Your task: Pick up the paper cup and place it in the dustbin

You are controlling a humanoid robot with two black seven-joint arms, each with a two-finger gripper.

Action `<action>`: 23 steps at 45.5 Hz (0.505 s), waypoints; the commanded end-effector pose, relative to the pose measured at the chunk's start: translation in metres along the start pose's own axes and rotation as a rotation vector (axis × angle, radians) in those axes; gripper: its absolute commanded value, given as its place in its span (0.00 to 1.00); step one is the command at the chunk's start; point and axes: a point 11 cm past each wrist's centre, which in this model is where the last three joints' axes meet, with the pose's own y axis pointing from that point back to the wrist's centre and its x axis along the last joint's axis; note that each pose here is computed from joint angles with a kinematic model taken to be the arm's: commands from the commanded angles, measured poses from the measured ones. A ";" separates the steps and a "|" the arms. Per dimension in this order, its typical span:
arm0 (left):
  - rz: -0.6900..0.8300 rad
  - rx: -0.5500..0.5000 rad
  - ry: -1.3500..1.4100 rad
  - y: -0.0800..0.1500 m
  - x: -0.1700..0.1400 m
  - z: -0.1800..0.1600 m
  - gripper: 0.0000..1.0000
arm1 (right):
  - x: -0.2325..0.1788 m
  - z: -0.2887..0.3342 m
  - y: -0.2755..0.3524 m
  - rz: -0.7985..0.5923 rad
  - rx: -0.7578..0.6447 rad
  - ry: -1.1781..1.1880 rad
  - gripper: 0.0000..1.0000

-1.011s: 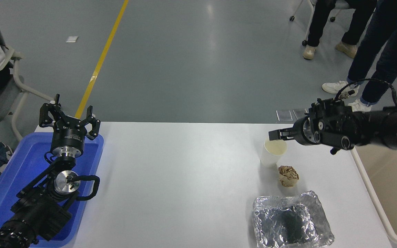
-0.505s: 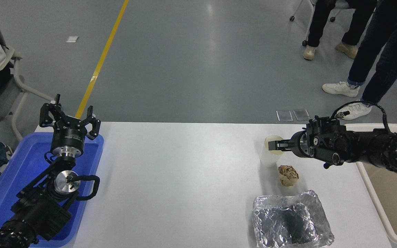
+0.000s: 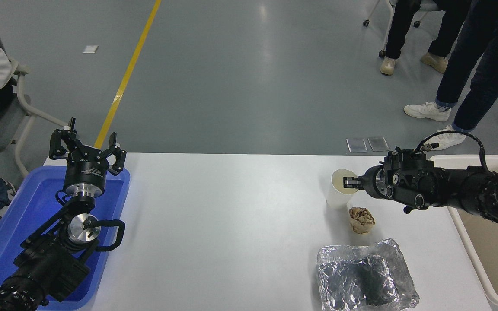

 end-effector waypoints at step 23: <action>0.003 0.001 -0.002 0.001 0.002 0.000 0.99 | 0.078 0.017 0.184 -0.027 0.035 0.074 0.00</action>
